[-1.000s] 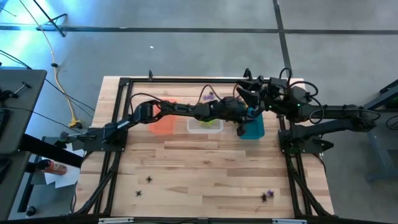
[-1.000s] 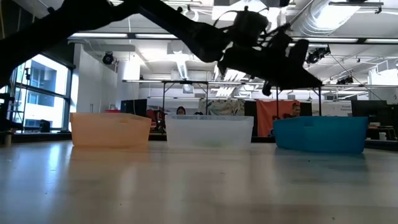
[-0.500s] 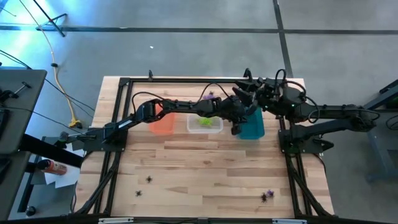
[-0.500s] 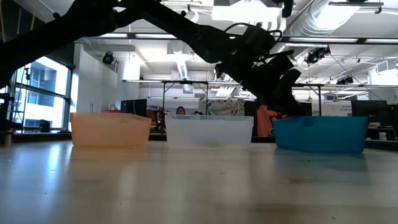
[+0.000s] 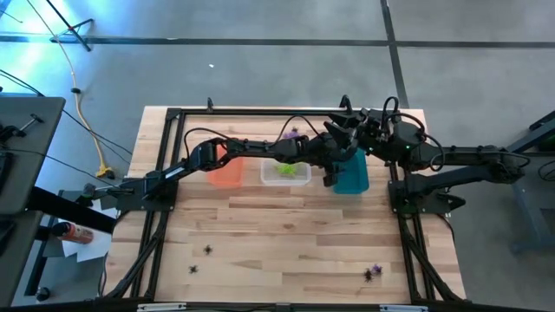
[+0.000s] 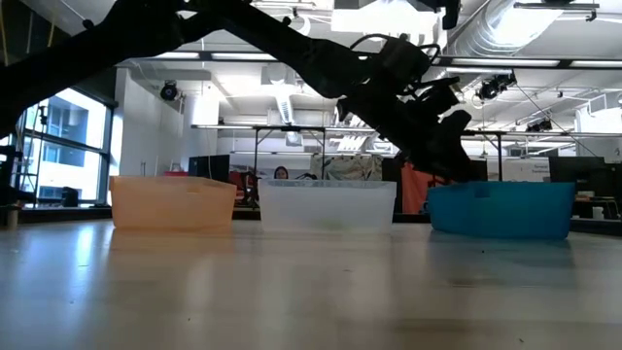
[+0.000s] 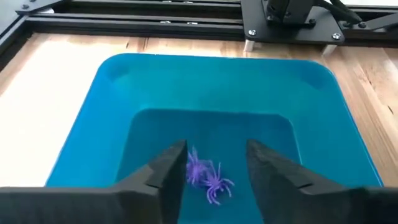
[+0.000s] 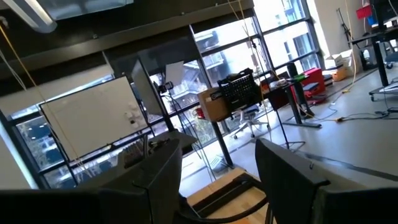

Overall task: Sort Halloween decoration
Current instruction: Put the purple spider toy into the blue bin

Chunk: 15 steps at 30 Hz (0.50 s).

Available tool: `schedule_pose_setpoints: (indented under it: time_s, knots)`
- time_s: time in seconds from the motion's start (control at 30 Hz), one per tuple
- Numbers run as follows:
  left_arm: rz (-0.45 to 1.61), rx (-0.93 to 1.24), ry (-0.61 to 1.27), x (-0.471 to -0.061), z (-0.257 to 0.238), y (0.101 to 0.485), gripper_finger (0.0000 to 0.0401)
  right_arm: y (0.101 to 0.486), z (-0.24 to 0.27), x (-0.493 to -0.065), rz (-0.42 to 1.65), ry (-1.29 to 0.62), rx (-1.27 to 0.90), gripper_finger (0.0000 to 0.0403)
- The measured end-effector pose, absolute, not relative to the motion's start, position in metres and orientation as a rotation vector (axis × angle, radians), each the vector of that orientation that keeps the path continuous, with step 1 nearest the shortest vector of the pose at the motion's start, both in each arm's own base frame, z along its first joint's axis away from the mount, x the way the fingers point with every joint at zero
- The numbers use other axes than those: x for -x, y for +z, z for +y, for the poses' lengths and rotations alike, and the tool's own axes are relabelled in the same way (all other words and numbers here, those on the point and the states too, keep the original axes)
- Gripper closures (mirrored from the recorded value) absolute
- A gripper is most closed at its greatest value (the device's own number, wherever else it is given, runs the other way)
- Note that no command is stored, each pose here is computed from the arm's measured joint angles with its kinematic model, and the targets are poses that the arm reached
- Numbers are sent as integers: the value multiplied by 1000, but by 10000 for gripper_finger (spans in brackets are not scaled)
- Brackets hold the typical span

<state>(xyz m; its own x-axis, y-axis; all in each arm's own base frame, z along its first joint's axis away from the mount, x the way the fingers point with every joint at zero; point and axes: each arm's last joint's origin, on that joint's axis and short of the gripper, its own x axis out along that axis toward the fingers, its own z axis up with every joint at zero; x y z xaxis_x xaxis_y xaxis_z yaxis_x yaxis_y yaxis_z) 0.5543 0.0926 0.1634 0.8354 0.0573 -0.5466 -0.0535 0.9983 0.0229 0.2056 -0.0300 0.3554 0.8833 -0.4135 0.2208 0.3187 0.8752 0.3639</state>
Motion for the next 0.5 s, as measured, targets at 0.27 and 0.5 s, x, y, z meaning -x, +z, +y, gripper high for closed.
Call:
schedule_pose_setpoints:
  time_s: [0.27, 0.5]
  knots:
    - [641, -27, 56, -535, 98, 208, 202, 361, -30, -202, -342, -389, -260, 204]
    - [706, 80, 103, -493, 128, 267, 201, 373, -28, -191, -407, -393, -170, 204]
